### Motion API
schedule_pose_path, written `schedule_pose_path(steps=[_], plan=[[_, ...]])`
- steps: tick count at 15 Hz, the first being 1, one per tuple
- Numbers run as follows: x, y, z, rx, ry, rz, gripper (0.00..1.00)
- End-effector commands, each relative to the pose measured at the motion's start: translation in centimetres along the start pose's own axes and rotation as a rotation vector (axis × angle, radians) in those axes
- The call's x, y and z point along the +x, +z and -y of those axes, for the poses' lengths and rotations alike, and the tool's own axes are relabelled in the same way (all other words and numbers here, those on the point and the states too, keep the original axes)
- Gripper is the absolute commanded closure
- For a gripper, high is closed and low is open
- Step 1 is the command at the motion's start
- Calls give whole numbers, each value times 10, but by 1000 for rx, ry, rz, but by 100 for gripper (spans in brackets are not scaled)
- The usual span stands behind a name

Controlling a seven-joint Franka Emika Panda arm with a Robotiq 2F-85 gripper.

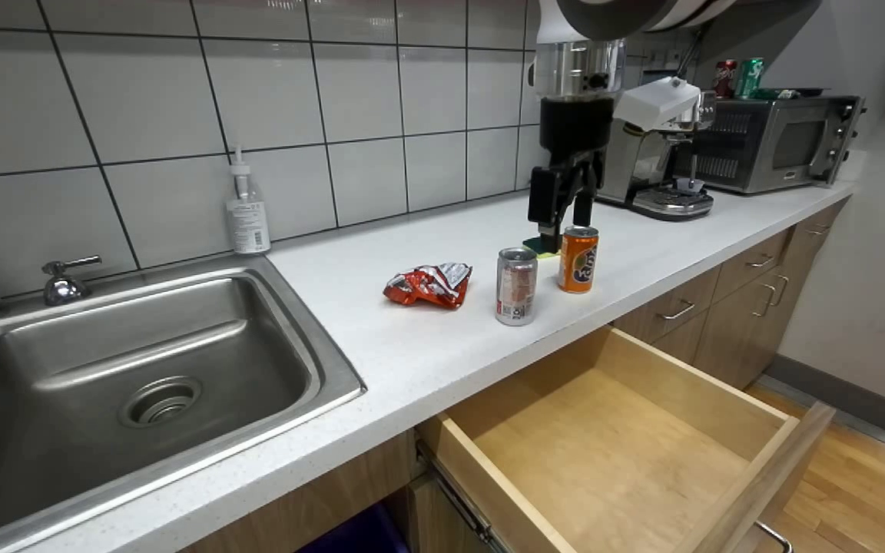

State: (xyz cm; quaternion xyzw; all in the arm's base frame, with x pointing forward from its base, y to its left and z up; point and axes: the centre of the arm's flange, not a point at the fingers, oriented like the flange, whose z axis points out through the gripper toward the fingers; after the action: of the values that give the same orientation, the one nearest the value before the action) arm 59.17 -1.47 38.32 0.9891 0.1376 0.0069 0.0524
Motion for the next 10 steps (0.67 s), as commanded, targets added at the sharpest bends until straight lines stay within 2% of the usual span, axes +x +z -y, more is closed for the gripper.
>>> schedule_pose_path(steps=[1, 10], plan=[[1, 1, 2, -8, 7, -2, 0], [21, 17, 6, -15, 72, -44, 0]])
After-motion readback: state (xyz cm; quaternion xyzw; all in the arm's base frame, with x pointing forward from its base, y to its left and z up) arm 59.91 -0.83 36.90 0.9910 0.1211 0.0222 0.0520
